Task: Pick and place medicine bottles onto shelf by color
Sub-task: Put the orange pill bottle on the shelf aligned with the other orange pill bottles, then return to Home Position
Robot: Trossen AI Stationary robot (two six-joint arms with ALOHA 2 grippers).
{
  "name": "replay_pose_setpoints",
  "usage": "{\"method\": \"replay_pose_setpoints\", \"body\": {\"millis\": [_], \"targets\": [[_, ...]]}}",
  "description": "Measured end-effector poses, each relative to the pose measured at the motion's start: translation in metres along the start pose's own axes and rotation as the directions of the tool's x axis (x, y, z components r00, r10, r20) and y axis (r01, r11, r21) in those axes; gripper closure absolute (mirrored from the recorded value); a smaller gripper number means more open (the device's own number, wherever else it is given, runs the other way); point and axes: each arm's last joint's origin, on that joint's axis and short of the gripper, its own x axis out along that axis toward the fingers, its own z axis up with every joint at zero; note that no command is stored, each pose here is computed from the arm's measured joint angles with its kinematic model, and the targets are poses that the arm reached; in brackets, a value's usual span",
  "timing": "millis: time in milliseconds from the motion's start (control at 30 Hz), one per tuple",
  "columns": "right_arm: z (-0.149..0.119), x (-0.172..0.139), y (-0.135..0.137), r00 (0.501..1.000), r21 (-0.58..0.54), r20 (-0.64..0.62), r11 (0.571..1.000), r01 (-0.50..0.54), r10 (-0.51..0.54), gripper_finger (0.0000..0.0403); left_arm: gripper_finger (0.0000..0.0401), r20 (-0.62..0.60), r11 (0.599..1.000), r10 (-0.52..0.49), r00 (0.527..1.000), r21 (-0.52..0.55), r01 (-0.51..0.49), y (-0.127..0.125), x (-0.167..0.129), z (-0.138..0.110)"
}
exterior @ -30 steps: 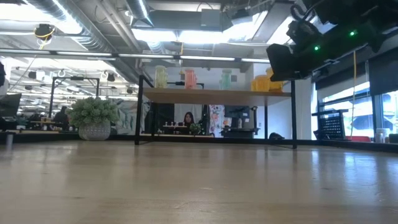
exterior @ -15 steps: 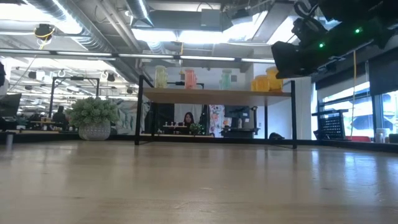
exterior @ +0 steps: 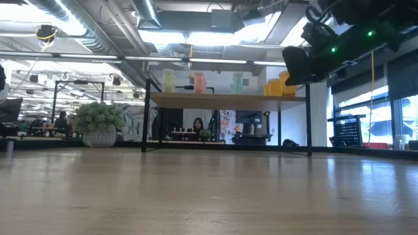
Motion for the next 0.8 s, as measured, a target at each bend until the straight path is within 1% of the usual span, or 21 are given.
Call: {"method": "replay_pose_setpoints", "body": {"millis": [33, 133, 200, 267, 333, 400, 467, 533, 567, 633, 700, 767, 800], "targets": [[0.002, -0.001, 0.002, 1.000, 0.011, 0.004, 1.000, -0.028, 0.028, 0.0402, 0.0160, -0.011, 1.000, 0.000, 1.000, -0.008, 0.000, 0.000, 0.000, -0.001], [0.016, -0.006, 0.009, 0.992, -0.019, 0.001, 0.991, -0.130, 0.130, 0.0402, 0.0160, -0.046, 1.000, 0.002, 0.999, -0.025, -0.004, 0.001, -0.002, -0.005], [0.033, -0.010, 0.014, 0.979, -0.054, 0.004, 0.977, -0.206, 0.206, 0.0402, 0.0160, -0.065, 1.000, 0.004, 0.998, -0.020, -0.006, 0.004, -0.009, -0.008], [0.052, -0.014, 0.018, 0.958, -0.102, -0.012, 0.952, -0.287, 0.287, 0.0402, 0.0160, -0.052, 0.999, 0.003, 0.999, -0.033, -0.005, 0.007, -0.016, -0.008], [0.073, -0.018, 0.021, 0.940, -0.127, -0.034, 0.931, -0.341, 0.340, 0.0402, 0.0160, -0.063, 0.999, -0.001, 0.998, -0.038, -0.002, 0.010, -0.027, -0.012], [0.090, -0.023, 0.020, 0.933, -0.155, -0.071, 0.920, -0.360, 0.353, 0.0402, 0.0160, -0.029, 0.999, -0.007, 1.000, -0.051, 0.006, 0.013, -0.038, -0.011], [0.104, -0.028, 0.018, 0.923, -0.173, -0.107, 0.907, -0.383, 0.370, 0.0402, 0.0160, -0.038, 0.998, -0.021, 0.999, -0.056, 0.019, 0.016, -0.053, -0.018], [0.116, -0.033, 0.014, 0.915, -0.187, -0.133, 0.897, -0.401, 0.382, 0.0402, 0.0160, 0.010, 0.996, -0.039, 0.999, -0.078, 0.040, 0.018, -0.067, -0.017], [0.121, -0.037, 0.014, 0.913, -0.190, -0.131, 0.894, -0.405, 0.386, 0.0402, 0.0160, 0.026, 0.995, -0.044, 0.999, -0.084, 0.046, 0.020, -0.076, -0.019], [0.132, -0.044, 0.011, 0.907, -0.186, -0.122, 0.889, -0.419, 0.403, 0.0402, 0.0160, 0.014, 0.996, -0.046, 0.999, -0.076, 0.047, 0.020, -0.088, -0.026], [0.141, -0.052, 0.007, 0.899, -0.175, -0.102, 0.882, -0.438, 0.426, 0.0402, 0.0160, 0.062, 0.993, -0.054, 0.997, -0.100, 0.060, 0.022, -0.102, -0.027], [0.149, -0.060, 0.003, 0.889, -0.155, -0.072, 0.876, -0.457, 0.451, 0.0402, 0.0160, 0.051, 0.993, -0.076, 0.996, -0.090, 0.081, 0.023, -0.112, -0.034], [0.152, -0.063, 0.001, 0.886, -0.150, -0.064, 0.873, -0.464, 0.460, 0.0402, 0.0160, 0.065, 0.990, -0.096, 0.993, -0.099, 0.102, 0.023, -0.115, -0.034]]}}
